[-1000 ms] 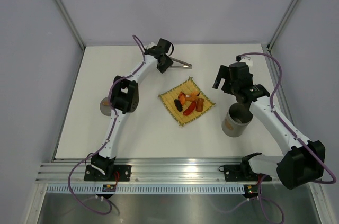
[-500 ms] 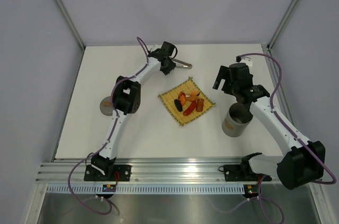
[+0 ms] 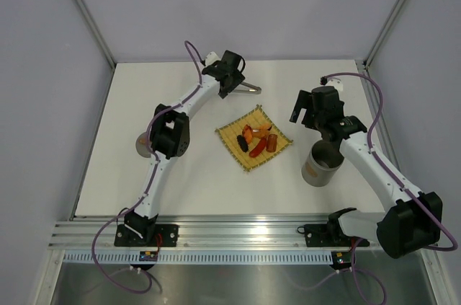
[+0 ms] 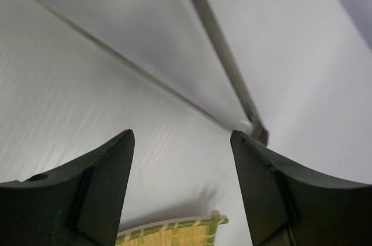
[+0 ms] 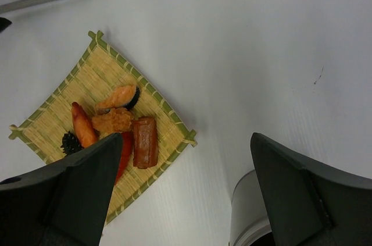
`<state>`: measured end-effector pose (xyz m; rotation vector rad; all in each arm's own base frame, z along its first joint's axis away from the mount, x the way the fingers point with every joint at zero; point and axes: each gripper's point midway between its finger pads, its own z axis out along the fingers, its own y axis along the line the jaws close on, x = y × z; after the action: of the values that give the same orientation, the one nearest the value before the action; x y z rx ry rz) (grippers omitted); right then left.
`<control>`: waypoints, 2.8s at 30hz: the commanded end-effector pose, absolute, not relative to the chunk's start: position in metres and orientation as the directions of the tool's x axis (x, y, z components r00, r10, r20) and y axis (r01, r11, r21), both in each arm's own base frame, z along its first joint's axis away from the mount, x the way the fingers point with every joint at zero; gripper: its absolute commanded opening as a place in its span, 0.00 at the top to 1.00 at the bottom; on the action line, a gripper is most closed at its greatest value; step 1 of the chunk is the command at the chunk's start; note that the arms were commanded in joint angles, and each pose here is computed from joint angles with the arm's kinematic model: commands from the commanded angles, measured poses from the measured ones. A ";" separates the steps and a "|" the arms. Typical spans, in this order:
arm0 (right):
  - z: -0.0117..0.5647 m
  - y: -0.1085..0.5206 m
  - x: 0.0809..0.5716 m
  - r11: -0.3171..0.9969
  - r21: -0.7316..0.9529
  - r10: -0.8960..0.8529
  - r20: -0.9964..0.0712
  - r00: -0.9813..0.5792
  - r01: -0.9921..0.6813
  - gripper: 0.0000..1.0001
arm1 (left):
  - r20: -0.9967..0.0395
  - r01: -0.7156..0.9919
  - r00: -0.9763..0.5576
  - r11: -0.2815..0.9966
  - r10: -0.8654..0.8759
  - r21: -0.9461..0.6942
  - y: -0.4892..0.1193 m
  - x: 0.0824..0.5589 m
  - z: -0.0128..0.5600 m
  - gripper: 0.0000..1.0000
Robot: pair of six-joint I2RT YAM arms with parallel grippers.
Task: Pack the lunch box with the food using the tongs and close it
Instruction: Adjust the clamp at the center of the board.
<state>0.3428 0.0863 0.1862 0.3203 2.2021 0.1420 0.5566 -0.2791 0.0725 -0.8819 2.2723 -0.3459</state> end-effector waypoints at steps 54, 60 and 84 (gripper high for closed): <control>0.178 0.090 0.355 0.969 0.195 0.247 -0.766 -0.593 0.151 0.01 | -0.433 -0.502 -0.509 0.665 -0.744 -0.553 -0.299 0.582 0.057 1.00; 0.183 0.088 0.354 0.969 0.191 0.247 -0.775 -0.581 0.156 0.00 | -0.443 -0.414 -0.475 0.637 -0.760 -0.650 -0.321 0.590 0.110 1.00; 0.187 0.085 0.350 0.962 0.208 0.271 -0.780 -0.564 0.175 0.01 | -0.383 -0.377 -0.479 0.580 -0.789 -0.723 -0.366 0.581 0.121 1.00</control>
<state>0.3482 0.0905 0.1758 0.2829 2.2291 0.1386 0.5654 -0.3495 0.0807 -0.8915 2.2036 -0.5929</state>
